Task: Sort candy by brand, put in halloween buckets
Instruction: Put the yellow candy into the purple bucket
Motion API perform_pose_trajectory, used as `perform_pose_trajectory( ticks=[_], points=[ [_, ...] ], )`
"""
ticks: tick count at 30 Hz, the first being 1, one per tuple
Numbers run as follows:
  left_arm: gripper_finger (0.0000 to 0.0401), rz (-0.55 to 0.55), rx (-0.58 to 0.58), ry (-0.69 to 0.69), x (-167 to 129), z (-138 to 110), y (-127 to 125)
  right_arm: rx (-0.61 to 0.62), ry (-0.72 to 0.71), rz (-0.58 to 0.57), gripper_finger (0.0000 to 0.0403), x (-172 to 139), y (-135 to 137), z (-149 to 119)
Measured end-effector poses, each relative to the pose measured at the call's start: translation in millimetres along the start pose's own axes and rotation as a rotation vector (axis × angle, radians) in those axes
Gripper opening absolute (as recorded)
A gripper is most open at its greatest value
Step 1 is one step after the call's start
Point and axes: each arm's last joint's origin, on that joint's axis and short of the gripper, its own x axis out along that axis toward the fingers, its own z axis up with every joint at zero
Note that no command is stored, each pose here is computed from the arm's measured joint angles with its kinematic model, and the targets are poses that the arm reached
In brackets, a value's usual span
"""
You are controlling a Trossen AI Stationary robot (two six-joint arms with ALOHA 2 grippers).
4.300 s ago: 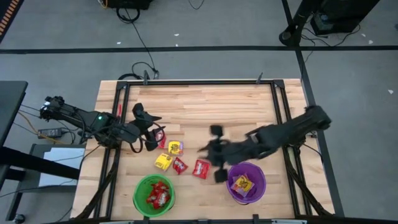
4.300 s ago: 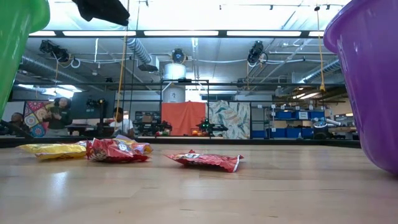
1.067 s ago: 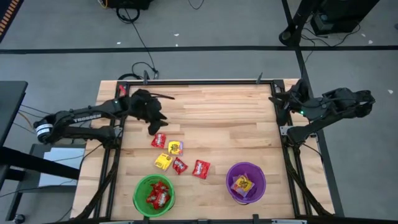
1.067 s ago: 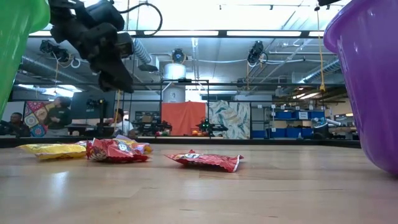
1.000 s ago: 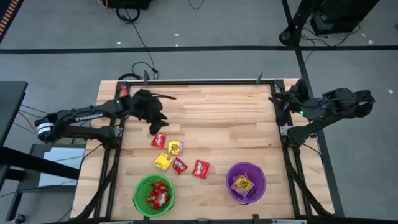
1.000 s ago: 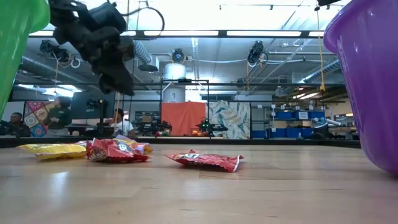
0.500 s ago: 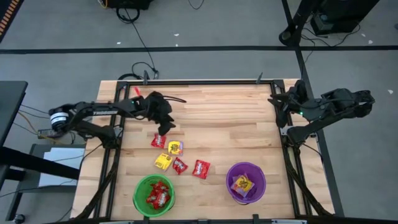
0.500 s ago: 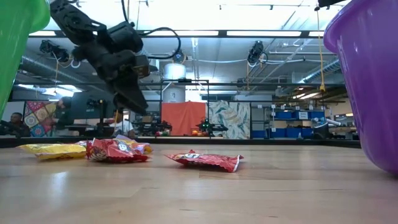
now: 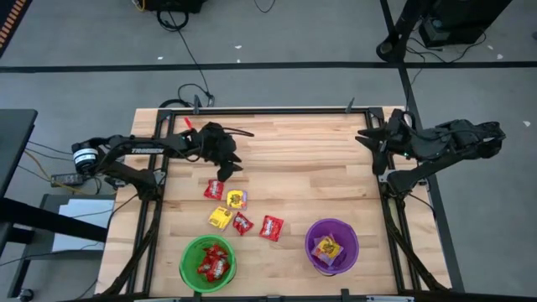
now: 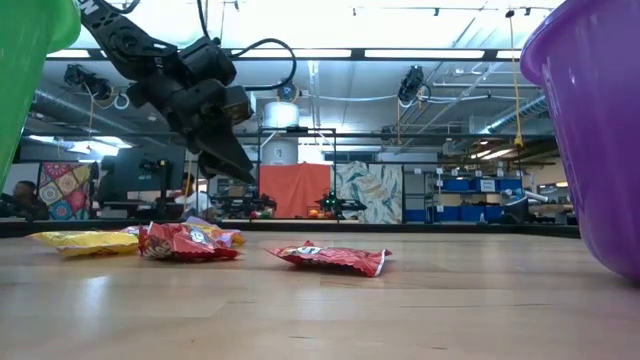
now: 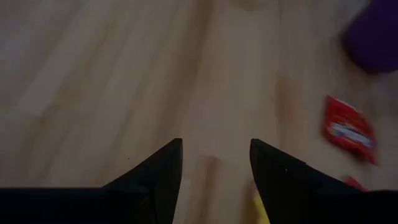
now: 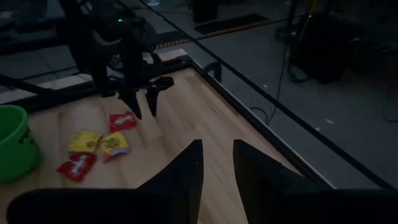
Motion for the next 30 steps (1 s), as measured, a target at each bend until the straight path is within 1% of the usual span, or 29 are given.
perform_pose_trajectory(
  ticks=[3, 5, 9, 12, 18, 22, 27, 30],
  points=[
    [0.0193, -0.069, -0.001, 0.020, 0.7, -1.7, -3.8, 0.002, 0.011, 0.019, 0.0100, 2.4, 3.2, 0.3],
    [0.0193, -0.072, 0.005, 0.035, 2.0, -3.2, -7.0, 0.011, 0.019, 0.018, 0.0100, 4.9, 5.7, 0.3],
    [0.0193, -0.017, 0.066, 0.051, 4.4, -5.0, -11.7, 0.007, 0.040, 0.009, 0.0100, 11.9, 12.4, 0.0],
    [0.0193, 0.023, 0.069, 0.063, 6.0, -6.3, -14.7, 0.011, 0.042, 0.012, 0.0100, 17.2, 18.3, 1.2],
    [0.0193, -0.003, 0.033, 0.081, 9.8, -8.6, -26.9, 0.008, 0.018, 0.092, 0.0100, 20.7, 26.5, 7.2],
    [0.0193, -0.028, 0.033, 0.124, 12.4, -13.5, -37.2, -0.009, 0.014, 0.116, 0.0100, 20.5, 27.4, 8.1],
    [0.0194, 0.040, 0.009, 0.125, 14.5, -15.4, -43.7, -0.053, 0.006, 0.116, 0.0100, 20.4, 27.5, 8.7],
    [0.0194, 0.038, 0.014, 0.131, 15.0, -16.2, -45.8, -0.067, -0.002, 0.119, 0.0100, 20.4, 27.9, 9.5]
  ],
)
